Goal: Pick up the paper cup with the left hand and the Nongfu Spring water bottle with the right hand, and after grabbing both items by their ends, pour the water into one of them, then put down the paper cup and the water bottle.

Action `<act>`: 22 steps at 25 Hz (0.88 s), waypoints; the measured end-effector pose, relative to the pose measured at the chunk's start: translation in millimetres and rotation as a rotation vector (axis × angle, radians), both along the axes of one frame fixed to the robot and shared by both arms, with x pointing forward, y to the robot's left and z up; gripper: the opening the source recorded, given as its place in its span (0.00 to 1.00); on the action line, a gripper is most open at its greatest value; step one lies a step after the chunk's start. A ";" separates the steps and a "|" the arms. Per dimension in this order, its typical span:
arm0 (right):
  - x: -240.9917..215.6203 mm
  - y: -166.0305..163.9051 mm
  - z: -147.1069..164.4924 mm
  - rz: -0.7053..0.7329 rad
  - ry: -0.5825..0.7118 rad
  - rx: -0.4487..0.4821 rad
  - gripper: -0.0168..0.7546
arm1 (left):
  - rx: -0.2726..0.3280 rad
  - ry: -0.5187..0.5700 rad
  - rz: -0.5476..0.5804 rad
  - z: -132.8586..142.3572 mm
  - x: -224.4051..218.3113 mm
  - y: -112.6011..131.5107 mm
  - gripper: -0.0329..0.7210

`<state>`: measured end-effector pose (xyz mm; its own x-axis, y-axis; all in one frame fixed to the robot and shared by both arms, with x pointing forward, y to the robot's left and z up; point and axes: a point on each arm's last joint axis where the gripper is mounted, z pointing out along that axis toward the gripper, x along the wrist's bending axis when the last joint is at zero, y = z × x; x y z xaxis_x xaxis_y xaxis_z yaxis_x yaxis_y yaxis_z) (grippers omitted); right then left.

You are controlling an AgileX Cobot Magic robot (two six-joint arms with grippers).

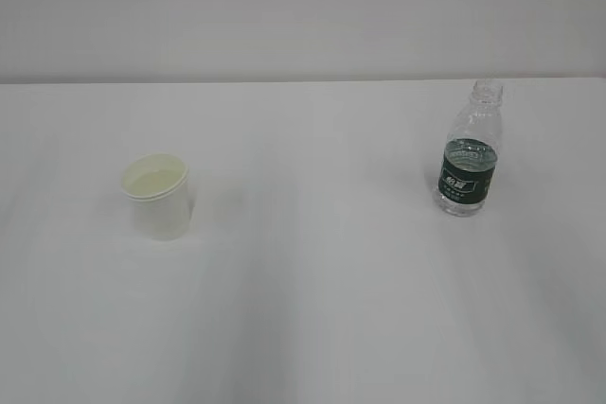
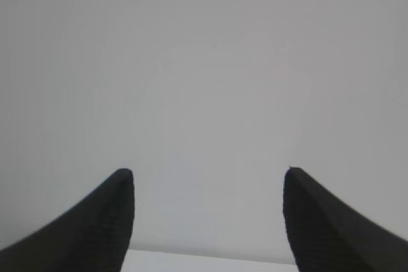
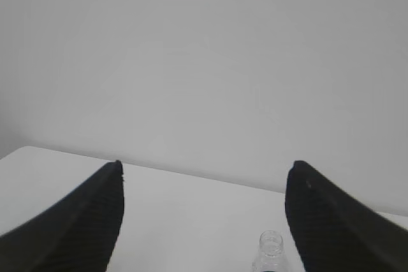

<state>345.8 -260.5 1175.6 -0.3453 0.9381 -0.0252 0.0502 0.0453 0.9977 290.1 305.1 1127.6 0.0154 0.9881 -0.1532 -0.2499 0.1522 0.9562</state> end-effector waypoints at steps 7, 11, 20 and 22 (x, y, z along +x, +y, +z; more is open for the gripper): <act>-10.2 -1.8 21.7 0.014 0.007 -0.009 0.79 | -0.011 0.081 0.140 -8.5 -13.5 13.3 0.74; -16.5 -3.6 30.4 0.018 0.020 -0.029 0.79 | 0.022 0.123 0.173 -12.4 -15.3 15.7 0.70; -24.6 -6.5 43.9 0.016 0.016 -0.051 0.79 | 0.075 0.285 0.109 -22.0 -18.1 10.3 0.69; -26.4 -6.9 46.2 0.018 0.019 -0.053 0.79 | 0.081 0.285 0.100 -16.3 -23.3 9.7 0.69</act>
